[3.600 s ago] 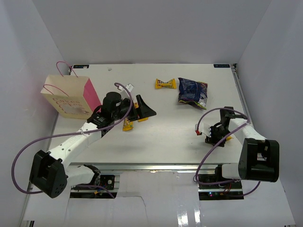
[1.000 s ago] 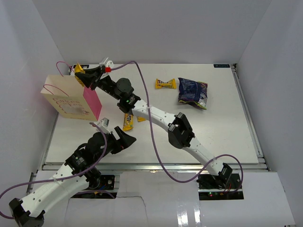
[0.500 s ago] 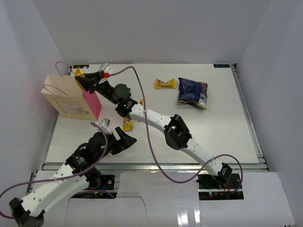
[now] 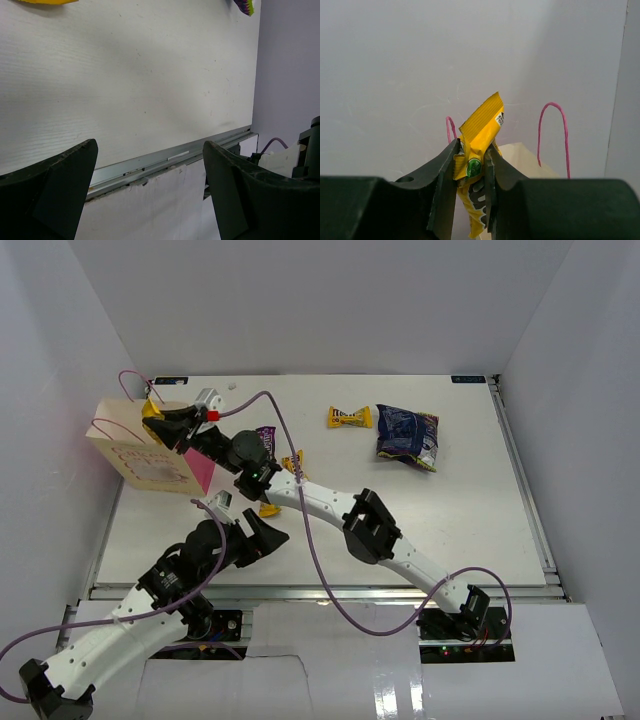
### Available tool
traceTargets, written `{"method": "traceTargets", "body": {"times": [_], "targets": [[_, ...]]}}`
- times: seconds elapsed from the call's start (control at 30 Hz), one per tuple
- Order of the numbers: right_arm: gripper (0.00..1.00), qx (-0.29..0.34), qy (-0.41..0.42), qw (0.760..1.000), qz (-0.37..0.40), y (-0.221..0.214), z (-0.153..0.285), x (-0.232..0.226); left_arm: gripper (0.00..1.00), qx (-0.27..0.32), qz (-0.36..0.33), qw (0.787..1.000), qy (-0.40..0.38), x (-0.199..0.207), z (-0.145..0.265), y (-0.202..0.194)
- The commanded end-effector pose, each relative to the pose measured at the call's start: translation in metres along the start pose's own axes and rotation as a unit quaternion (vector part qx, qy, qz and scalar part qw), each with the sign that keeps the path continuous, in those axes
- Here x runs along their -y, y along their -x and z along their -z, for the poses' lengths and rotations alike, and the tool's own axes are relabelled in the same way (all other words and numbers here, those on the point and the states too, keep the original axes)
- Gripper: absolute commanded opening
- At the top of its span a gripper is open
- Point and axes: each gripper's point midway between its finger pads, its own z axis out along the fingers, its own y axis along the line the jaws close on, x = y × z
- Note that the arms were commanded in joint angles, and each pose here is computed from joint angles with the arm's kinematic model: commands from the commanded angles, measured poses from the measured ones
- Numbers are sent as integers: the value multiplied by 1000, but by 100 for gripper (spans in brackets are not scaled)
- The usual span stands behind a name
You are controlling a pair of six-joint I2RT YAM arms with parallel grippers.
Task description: Place the snacks into the paper bag
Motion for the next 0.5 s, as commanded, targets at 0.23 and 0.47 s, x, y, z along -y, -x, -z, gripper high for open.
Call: {"method": "traceTargets", "body": {"times": [0.23,0.47], "targets": [[22,30,-13,998,45,27,-4,17,97,-6,0,1000,1,-1,0,-3],[42,24,-11,998,54,25,-3,20,97,-6,-1,1000,1,3,0,-1]]}}
